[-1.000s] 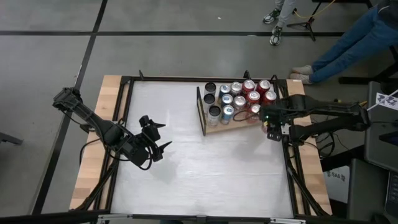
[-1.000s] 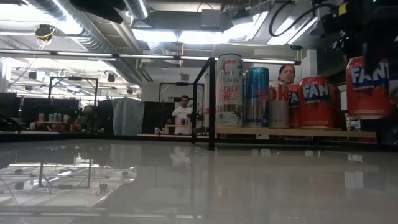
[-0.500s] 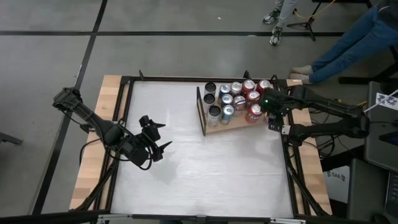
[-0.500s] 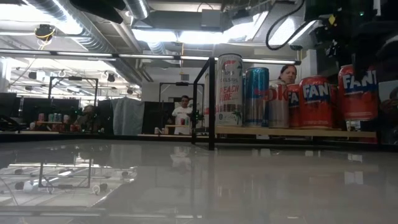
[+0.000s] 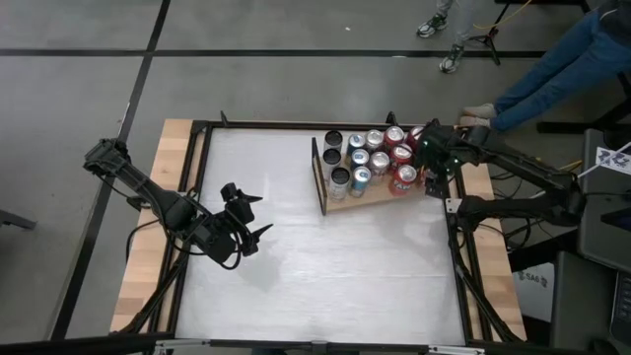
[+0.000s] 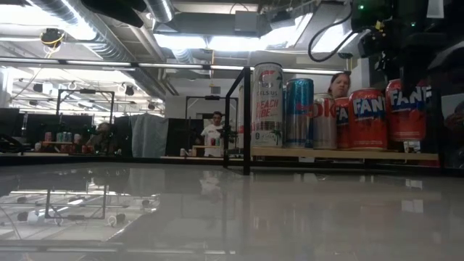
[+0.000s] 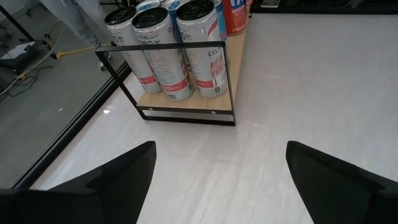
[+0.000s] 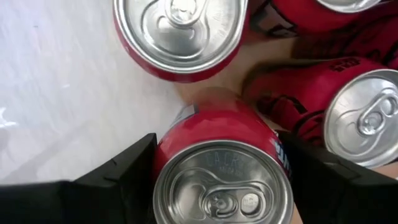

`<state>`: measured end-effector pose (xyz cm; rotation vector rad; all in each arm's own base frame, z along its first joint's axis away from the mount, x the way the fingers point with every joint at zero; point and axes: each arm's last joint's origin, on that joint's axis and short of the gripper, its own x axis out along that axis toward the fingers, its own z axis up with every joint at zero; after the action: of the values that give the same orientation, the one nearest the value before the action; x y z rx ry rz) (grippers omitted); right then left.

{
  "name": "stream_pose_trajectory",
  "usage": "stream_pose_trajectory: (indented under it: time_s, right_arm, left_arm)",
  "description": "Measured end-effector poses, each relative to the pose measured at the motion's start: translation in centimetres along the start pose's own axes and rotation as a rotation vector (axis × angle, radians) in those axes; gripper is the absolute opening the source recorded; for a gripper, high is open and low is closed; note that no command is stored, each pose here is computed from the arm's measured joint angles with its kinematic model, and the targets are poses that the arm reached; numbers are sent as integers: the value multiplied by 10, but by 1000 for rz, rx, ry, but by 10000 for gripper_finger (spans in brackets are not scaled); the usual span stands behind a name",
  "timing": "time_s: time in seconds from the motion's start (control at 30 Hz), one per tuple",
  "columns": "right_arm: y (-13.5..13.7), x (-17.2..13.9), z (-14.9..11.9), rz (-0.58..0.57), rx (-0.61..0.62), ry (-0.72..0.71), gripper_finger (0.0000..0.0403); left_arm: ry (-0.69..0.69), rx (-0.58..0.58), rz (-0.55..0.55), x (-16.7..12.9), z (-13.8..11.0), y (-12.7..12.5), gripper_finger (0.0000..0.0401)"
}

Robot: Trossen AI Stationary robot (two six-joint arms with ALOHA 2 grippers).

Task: Place canned beverage on shelf
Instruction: Put the orange soda can on the shelf aligned with the red soda cans

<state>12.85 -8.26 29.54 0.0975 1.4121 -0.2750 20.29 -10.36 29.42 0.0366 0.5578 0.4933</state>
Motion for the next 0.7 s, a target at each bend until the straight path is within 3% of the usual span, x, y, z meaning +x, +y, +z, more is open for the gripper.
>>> stream_pose_trajectory:
  time_s: [0.4, 0.7]
  right_arm:
    - [-6, 2, 4, -7, -41, -31, 282]
    - [-2, 29, -2, 17, -51, 19, 282]
  left_arm:
    - [0, 0, 0, 0, 0, 0, 351]
    - [0, 3, 0, 0, 0, 0, 351]
